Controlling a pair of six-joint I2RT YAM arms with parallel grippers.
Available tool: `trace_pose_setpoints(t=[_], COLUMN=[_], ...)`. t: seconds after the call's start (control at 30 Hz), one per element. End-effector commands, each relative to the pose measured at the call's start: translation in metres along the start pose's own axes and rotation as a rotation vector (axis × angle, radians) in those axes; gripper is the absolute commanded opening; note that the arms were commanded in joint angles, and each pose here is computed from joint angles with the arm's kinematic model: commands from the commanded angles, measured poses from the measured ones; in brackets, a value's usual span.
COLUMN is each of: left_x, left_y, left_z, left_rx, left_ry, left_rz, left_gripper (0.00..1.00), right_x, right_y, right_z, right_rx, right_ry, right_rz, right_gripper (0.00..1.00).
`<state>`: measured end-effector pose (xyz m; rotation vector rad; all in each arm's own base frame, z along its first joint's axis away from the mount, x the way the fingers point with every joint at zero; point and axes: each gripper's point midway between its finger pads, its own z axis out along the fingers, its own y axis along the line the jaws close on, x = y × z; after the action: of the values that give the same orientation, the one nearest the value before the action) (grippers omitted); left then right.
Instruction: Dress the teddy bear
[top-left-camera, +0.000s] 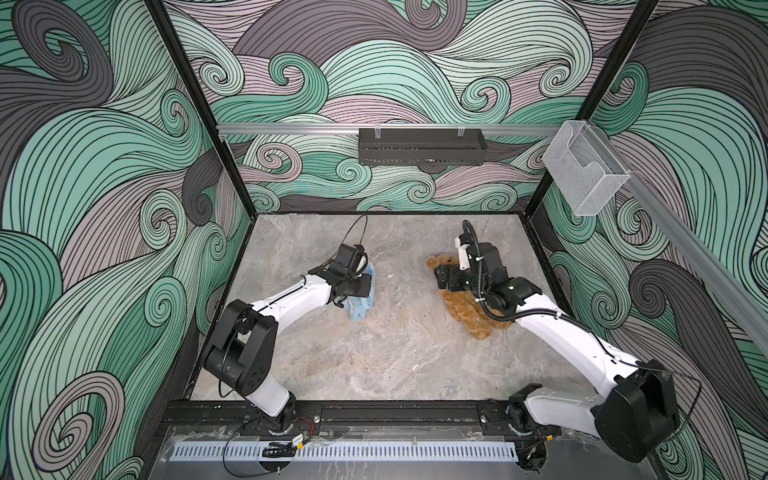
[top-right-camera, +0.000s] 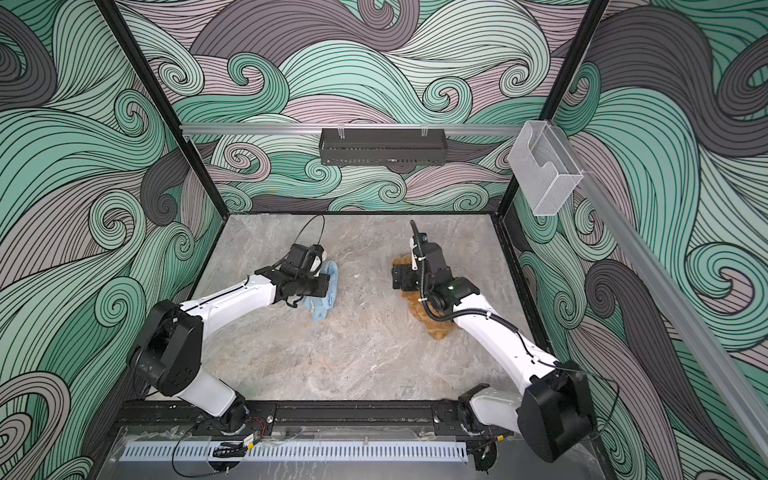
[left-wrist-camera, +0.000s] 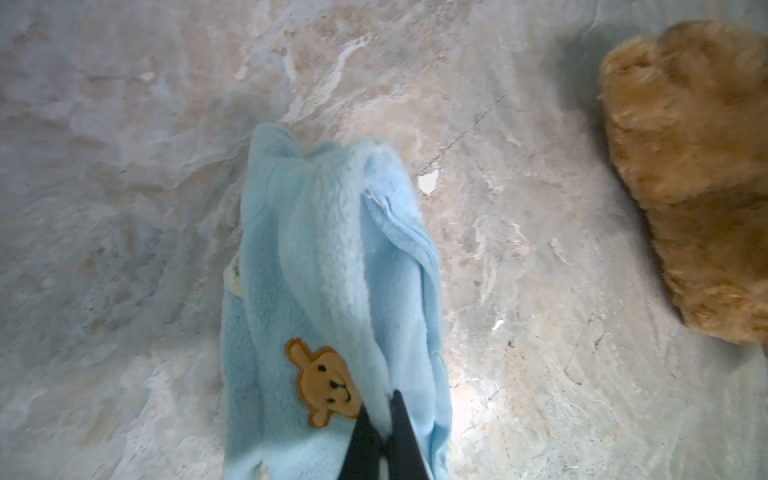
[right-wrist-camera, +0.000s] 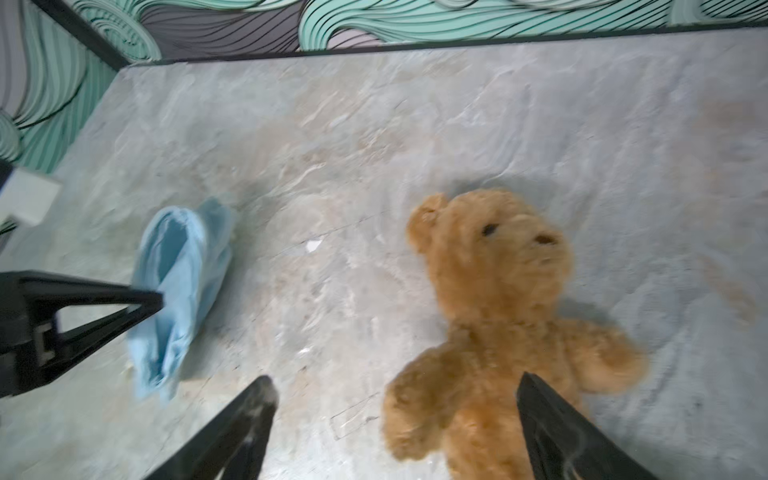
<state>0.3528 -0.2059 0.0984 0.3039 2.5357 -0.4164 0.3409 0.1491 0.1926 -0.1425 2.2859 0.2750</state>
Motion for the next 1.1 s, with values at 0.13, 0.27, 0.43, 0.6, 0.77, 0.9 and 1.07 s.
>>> trace_pose_setpoints(t=[0.13, 0.27, 0.43, 0.6, 0.77, 0.9, 1.07], left_x=[0.009, 0.018, 0.020, 0.021, 0.020, 0.020, 0.020], left_y=[-0.018, -0.016, -0.014, -0.012, -0.010, -0.009, -0.008], left_z=[0.022, 0.035, 0.039, 0.042, 0.043, 0.045, 0.047], left_rx=[0.124, 0.123, 0.116, 0.104, 0.091, 0.086, 0.083], left_ry=[0.074, 0.119, 0.132, 0.140, 0.143, 0.147, 0.147], left_rz=[0.051, 0.036, 0.030, 0.030, 0.027, 0.024, 0.019], left_gripper=[0.01, 0.03, 0.07, 0.09, 0.11, 0.12, 0.17], right_x=[0.011, 0.014, 0.016, 0.019, 0.023, 0.023, 0.025], right_y=[-0.004, 0.002, 0.005, 0.006, 0.007, 0.008, 0.009], right_z=[0.005, 0.014, 0.018, 0.021, 0.022, 0.023, 0.026], right_rx=[-0.004, -0.033, -0.047, -0.058, -0.064, -0.069, -0.074], right_ry=[0.047, 0.057, 0.067, 0.071, 0.077, 0.076, 0.084], right_rz=[0.045, 0.080, 0.086, 0.100, 0.108, 0.115, 0.118], right_gripper=[0.99, 0.99, 0.99, 0.99, 0.99, 0.99, 0.99])
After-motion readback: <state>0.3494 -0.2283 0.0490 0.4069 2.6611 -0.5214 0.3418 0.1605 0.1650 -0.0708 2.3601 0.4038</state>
